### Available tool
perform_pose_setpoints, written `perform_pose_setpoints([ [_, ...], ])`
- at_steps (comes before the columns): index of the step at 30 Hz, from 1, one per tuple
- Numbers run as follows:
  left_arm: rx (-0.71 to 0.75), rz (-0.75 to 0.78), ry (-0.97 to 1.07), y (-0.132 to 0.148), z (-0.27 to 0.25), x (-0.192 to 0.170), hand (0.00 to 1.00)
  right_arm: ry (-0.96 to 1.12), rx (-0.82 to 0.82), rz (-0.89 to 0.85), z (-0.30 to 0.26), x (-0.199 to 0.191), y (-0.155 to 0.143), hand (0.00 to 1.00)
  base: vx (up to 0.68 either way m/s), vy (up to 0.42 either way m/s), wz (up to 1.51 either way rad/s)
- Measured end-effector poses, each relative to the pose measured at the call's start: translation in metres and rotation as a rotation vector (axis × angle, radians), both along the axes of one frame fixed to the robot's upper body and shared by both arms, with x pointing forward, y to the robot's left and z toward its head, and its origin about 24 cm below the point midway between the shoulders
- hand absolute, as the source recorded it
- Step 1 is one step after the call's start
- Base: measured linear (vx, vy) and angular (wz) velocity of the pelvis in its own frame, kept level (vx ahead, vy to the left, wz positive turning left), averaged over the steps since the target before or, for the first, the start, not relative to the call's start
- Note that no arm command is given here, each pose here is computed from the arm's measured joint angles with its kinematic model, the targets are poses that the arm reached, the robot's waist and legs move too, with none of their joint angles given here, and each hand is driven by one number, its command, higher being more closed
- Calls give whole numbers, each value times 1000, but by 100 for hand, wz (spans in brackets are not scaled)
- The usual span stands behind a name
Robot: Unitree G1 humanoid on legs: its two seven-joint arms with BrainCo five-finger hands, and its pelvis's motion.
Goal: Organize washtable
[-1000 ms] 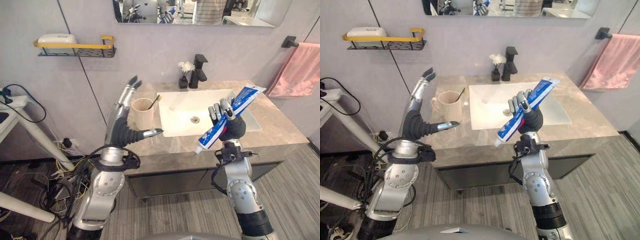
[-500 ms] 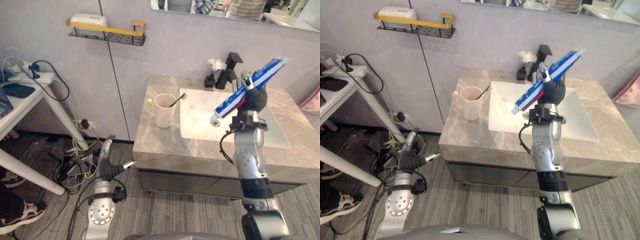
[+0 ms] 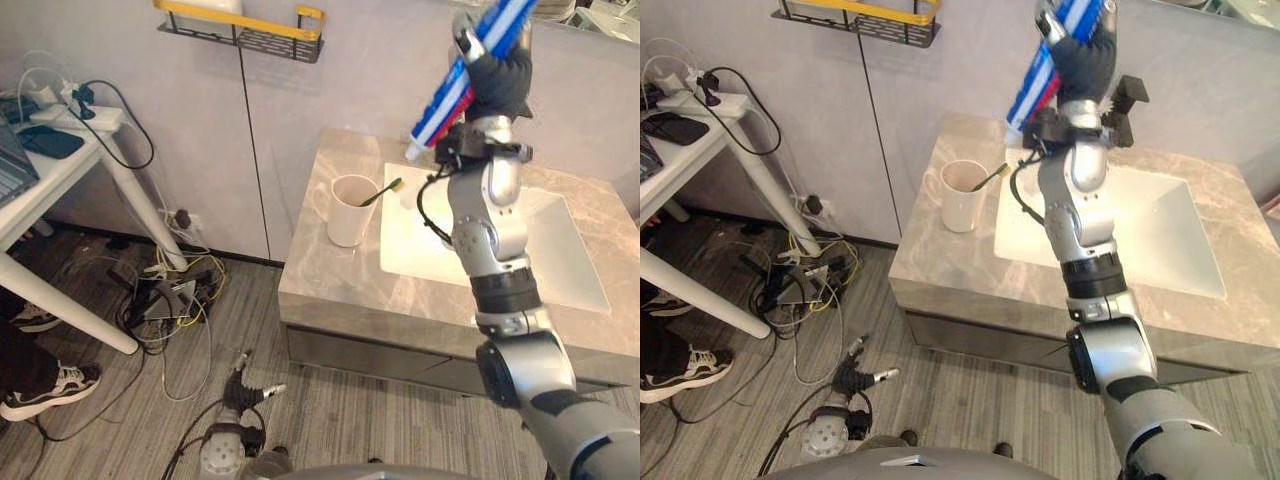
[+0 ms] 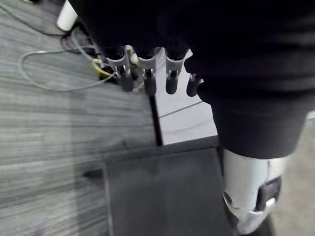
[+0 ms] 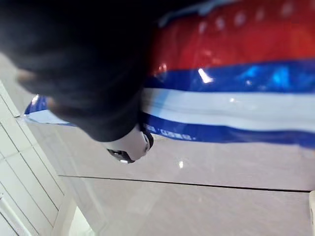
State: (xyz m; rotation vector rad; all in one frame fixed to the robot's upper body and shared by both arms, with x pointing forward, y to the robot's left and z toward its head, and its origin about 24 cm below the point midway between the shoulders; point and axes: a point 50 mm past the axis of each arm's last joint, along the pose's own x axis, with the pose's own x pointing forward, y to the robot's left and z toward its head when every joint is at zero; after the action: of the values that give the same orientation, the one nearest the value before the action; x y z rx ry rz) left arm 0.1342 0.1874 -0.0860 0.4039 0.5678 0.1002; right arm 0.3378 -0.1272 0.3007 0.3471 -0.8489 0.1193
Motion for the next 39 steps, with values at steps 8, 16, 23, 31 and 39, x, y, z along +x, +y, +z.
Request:
perform_pose_setpoints([
  [8, 5, 5, 69, 2, -13, -4, 0, -33, -186, -51, 3, -1, 25, 100, -40, -7, 4],
  [16, 17, 16, 56, 3, -12, 0, 0, -98, -341, -147, 16, -2, 37, 100, -4, -1, 0],
  [23, 32, 26, 51, 3, -13, 5, 0, -72, -388, -190, 14, 4, 41, 100, 3, 0, 0],
  [31, 40, 34, 34, 3, -11, 9, 0, -20, -391, -207, 8, 11, 40, 100, 0, 0, 0],
  [39, 41, 37, 27, 3, -10, 12, 0, -11, -366, -197, 6, 10, 45, 100, -3, -1, 2],
])
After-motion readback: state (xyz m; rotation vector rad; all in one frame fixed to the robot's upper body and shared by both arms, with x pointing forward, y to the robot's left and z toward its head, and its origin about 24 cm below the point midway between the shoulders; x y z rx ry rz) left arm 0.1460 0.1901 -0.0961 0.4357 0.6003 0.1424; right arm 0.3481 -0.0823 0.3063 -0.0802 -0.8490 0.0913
